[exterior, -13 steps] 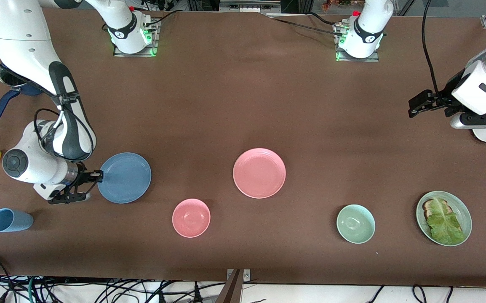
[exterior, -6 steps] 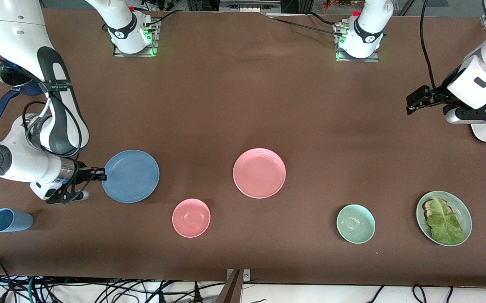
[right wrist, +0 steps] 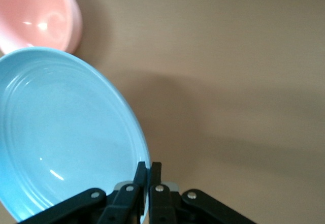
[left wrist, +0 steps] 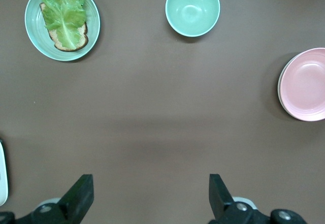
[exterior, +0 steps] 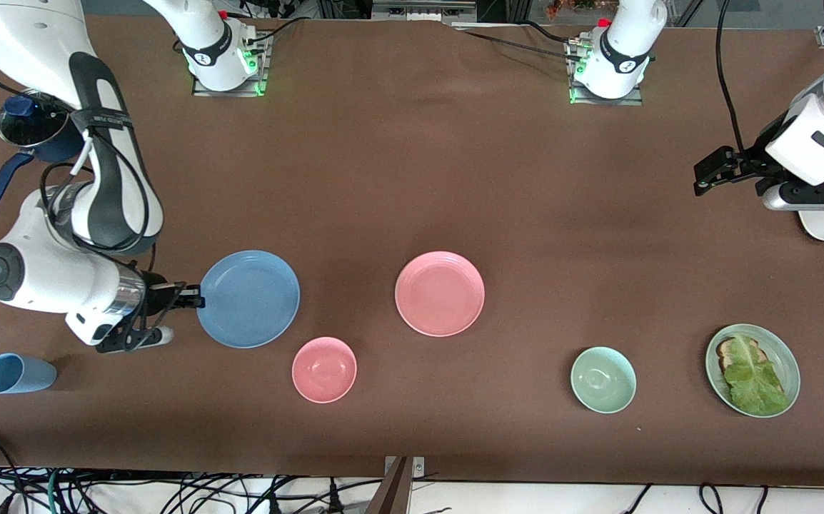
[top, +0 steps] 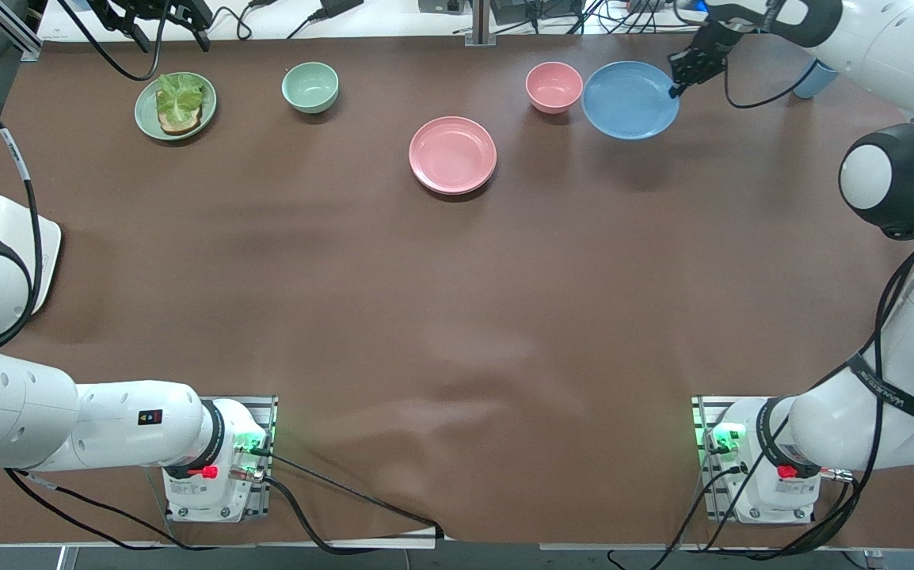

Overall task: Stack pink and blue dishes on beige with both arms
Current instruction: 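Slide the blue plate onto the pink plate with the right gripper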

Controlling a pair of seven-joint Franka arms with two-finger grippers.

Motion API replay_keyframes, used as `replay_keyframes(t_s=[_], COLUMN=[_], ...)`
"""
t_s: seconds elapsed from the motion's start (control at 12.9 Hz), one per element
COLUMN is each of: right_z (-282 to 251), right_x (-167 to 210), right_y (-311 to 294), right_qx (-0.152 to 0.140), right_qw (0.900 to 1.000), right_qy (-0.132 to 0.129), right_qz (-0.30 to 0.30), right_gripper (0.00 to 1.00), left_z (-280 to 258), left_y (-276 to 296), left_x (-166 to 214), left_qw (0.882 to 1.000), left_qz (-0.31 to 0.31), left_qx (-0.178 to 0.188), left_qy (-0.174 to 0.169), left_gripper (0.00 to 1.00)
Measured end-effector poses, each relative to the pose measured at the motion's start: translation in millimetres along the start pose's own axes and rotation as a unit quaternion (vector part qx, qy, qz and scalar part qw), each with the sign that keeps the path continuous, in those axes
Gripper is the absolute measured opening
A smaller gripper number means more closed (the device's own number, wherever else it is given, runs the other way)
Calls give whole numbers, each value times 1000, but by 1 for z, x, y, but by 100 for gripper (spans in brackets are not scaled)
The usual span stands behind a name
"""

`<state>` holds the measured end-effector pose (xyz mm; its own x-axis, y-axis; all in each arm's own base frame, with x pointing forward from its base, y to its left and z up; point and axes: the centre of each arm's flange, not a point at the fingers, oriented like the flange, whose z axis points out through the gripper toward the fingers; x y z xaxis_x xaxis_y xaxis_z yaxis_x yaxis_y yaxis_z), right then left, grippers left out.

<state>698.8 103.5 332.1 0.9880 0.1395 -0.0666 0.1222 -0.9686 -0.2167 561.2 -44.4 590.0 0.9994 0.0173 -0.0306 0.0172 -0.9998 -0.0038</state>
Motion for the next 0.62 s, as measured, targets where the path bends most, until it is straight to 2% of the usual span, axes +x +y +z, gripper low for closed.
replay_keyframes(t_s=[0.31,0.62], right_z=[4,35], right_x=[-4,-12], right_y=[-114,-195], right_qx=[-3,-7], right_qw=[999,996], right_qy=[-7,-5], right_qz=[37,84], right_gripper=[5,5], left_z=[1,0], left_y=[-4,-19], left_x=[1,3], left_qw=[1000,1000], left_qz=[-2,-15], left_qx=[0,0], left_qy=[1,4], left_gripper=[100,100])
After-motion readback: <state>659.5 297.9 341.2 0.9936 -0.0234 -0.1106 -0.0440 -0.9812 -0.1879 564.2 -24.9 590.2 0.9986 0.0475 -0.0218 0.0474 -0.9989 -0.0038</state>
